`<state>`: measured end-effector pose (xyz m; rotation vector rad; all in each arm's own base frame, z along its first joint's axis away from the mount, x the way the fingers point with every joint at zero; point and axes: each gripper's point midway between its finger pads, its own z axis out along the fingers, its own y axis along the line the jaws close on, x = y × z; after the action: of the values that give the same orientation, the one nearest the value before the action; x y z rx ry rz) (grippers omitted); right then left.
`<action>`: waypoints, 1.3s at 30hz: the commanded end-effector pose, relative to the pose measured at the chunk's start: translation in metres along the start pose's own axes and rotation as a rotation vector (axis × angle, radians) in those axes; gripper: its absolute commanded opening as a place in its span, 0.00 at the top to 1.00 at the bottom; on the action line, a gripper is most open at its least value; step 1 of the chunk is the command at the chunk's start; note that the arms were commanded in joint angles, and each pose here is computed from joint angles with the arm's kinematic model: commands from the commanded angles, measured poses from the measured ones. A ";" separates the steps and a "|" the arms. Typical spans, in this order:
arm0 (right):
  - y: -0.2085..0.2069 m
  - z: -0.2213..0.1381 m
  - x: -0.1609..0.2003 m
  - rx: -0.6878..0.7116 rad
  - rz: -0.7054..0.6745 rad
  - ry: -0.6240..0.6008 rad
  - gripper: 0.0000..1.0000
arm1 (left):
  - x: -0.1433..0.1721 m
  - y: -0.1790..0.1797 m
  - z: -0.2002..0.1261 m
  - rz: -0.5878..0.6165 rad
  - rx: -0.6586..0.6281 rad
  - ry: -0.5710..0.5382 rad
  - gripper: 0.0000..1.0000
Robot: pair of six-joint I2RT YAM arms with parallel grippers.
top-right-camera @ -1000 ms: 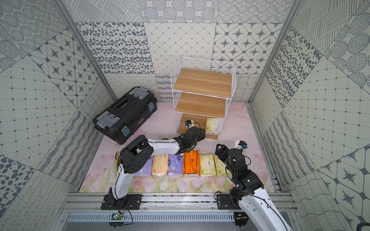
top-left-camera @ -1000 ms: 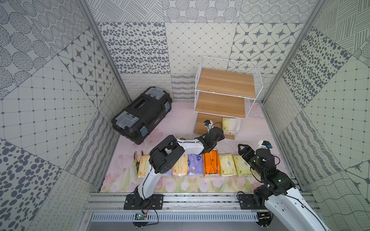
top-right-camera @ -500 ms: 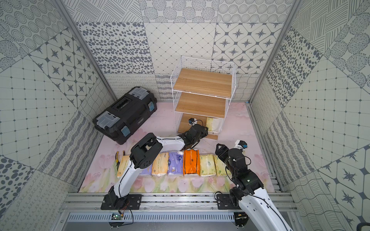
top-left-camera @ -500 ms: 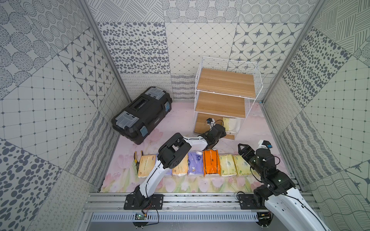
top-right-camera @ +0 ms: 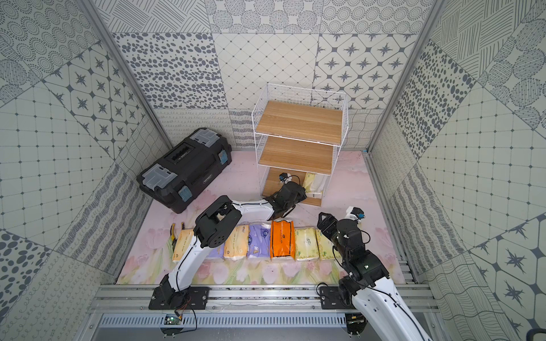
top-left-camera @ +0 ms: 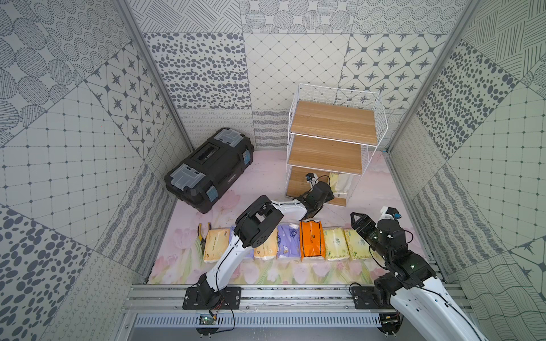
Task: Remove the tissue boxes from the shelf
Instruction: Pick up a box of tissues from the shelf.
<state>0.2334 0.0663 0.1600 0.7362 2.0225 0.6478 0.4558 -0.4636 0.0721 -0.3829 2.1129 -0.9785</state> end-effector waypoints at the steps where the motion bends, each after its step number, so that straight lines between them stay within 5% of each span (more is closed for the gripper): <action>1: 0.011 -0.001 -0.003 -0.047 0.012 -0.006 0.22 | -0.016 -0.019 -0.014 0.029 0.056 -0.031 1.00; 10: 0.021 0.019 0.017 -0.065 0.066 0.113 0.18 | -0.034 -0.013 -0.060 -0.098 0.053 -0.072 1.00; 20: 0.039 0.056 0.021 -0.163 0.272 0.173 0.19 | -0.025 0.012 -0.099 -0.291 -0.001 -0.023 1.00; 39: 0.046 0.128 0.021 -0.197 0.460 0.182 0.23 | -0.011 0.020 -0.113 -0.470 -0.022 0.054 1.00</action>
<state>0.3250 0.1260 0.0888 1.1056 2.0309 1.0843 0.3813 -0.3832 0.1011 -0.8433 2.1427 -1.1646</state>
